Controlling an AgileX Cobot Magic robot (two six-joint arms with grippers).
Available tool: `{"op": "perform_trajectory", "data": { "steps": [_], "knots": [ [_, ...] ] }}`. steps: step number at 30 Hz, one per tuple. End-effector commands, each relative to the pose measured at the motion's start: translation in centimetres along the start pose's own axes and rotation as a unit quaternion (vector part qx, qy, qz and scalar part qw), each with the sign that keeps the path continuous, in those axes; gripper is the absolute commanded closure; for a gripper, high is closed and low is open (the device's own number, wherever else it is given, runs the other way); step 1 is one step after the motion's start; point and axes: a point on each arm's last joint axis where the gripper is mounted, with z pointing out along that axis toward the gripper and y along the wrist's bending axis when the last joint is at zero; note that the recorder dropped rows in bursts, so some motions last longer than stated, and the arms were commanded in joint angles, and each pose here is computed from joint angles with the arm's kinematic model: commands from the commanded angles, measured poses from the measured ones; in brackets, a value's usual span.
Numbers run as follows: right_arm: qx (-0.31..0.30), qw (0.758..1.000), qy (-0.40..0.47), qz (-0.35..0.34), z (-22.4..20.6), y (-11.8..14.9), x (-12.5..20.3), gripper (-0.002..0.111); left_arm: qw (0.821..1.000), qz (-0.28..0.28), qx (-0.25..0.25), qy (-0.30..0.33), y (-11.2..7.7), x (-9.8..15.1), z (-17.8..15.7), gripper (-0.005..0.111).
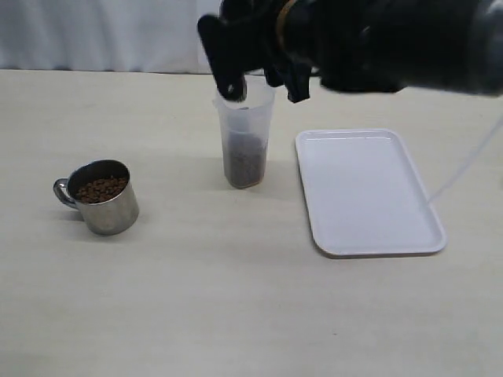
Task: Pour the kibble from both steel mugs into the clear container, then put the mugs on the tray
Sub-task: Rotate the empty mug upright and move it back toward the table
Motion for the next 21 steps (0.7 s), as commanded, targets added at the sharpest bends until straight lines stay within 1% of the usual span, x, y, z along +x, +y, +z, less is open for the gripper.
{"op": "perform_trajectory", "data": {
  "steps": [1,2,5,9,11,12,13,15,17,19,21],
  "knots": [
    [0.017,0.986,-0.078,0.144,-2.4,-1.4,3.7,0.104,1.000,-0.003,0.001,-0.002,0.0,0.0,0.0,0.107],
    [0.018,0.984,-0.084,0.158,-2.6,-1.1,4.5,0.104,1.000,-0.003,0.001,-0.002,0.0,0.0,0.0,0.107],
    [0.017,0.975,-0.126,0.181,-3.3,1.2,6.2,0.104,1.000,-0.003,0.001,-0.002,0.0,0.0,0.0,0.107],
    [-0.021,0.954,-0.187,0.232,-3.4,5.9,8.6,0.104,1.000,-0.003,0.001,-0.005,0.0,0.0,0.0,0.107],
    [-0.056,0.933,-0.237,0.264,-3.7,7.7,9.8,0.104,1.000,-0.003,0.001,-0.005,0.0,0.0,0.0,0.107],
    [-0.092,0.912,-0.292,0.274,-4.0,8.6,10.1,0.104,1.000,-0.003,0.001,-0.005,0.0,0.0,0.0,0.107],
    [-0.121,0.893,-0.324,0.287,-4.4,9.4,10.9,0.104,1.000,-0.003,0.001,-0.005,0.0,0.0,0.0,0.107],
    [-0.185,0.844,-0.395,0.313,-4.9,10.9,12.0,0.104,1.000,-0.003,0.001,-0.005,0.0,0.0,0.0,0.107],
    [-0.212,0.813,-0.409,0.355,-4.4,12.2,13.1,0.104,1.000,-0.003,0.001,-0.005,0.0,0.0,0.0,0.107],
    [-0.231,0.798,-0.409,0.377,-3.5,13.5,13.3,0.104,1.000,-0.003,0.001,-0.005,0.0,0.0,0.0,0.107],
    [-0.254,0.780,-0.419,0.389,-2.5,15.1,12.6,0.104,1.000,-0.003,0.001,-0.005,0.0,0.0,0.0,0.107]
  ]
}}
